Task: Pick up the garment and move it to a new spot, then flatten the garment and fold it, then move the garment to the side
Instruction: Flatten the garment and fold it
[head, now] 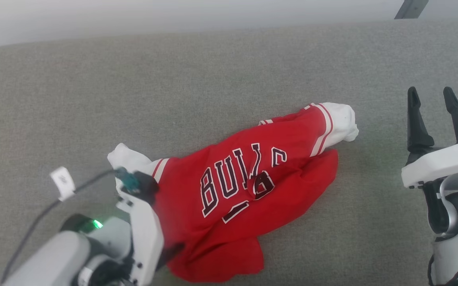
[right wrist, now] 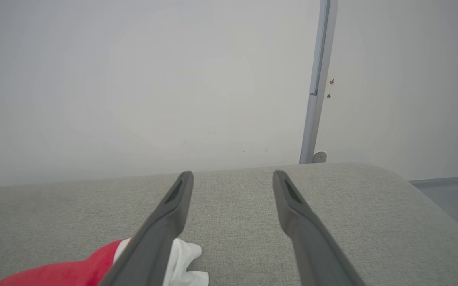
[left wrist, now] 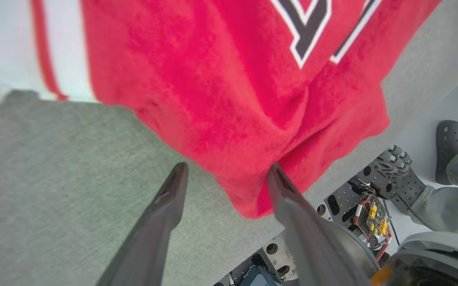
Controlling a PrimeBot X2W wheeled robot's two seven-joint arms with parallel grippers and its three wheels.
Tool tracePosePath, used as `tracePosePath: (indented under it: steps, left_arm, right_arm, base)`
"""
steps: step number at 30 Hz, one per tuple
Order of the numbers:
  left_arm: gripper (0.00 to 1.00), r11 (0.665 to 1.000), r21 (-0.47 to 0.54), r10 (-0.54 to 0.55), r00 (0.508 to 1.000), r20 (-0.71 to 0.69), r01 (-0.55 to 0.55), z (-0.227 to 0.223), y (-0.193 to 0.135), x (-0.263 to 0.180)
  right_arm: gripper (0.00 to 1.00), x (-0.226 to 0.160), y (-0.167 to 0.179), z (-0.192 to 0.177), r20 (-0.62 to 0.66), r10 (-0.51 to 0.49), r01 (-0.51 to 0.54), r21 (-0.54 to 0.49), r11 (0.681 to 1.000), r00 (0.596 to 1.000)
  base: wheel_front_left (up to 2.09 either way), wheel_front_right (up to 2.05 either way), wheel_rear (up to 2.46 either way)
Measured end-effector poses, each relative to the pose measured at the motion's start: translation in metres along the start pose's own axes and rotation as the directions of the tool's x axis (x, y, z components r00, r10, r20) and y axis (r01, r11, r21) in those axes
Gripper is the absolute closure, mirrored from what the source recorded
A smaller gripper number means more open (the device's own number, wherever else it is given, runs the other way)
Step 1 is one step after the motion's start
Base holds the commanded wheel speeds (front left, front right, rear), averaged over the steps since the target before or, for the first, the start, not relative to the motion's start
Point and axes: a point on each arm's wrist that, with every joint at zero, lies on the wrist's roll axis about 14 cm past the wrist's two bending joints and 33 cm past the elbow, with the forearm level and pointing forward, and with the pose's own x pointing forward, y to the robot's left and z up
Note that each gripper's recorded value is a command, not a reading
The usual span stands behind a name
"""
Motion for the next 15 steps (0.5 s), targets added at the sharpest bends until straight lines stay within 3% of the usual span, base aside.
tracePosePath:
  steps: [10, 15]
  left_arm:
    - [0.0, 0.994, 0.02, 0.107, 0.985, 0.138, -0.111, 0.062, 0.027, -0.044]
    - [0.0, 0.98, -0.027, 0.199, 0.964, 0.176, -0.197, 0.091, 0.061, -0.055]
  right_arm:
    - [0.0, -0.009, -0.003, 0.007, 0.024, -0.007, 0.007, -0.003, 1.0, 1.0]
    - [0.0, -0.01, -0.003, 0.01, 0.036, -0.007, 0.007, -0.007, 1.0, 0.999]
  base:
    - [0.0, 0.0, 0.0]
    - [0.0, 0.0, 0.0]
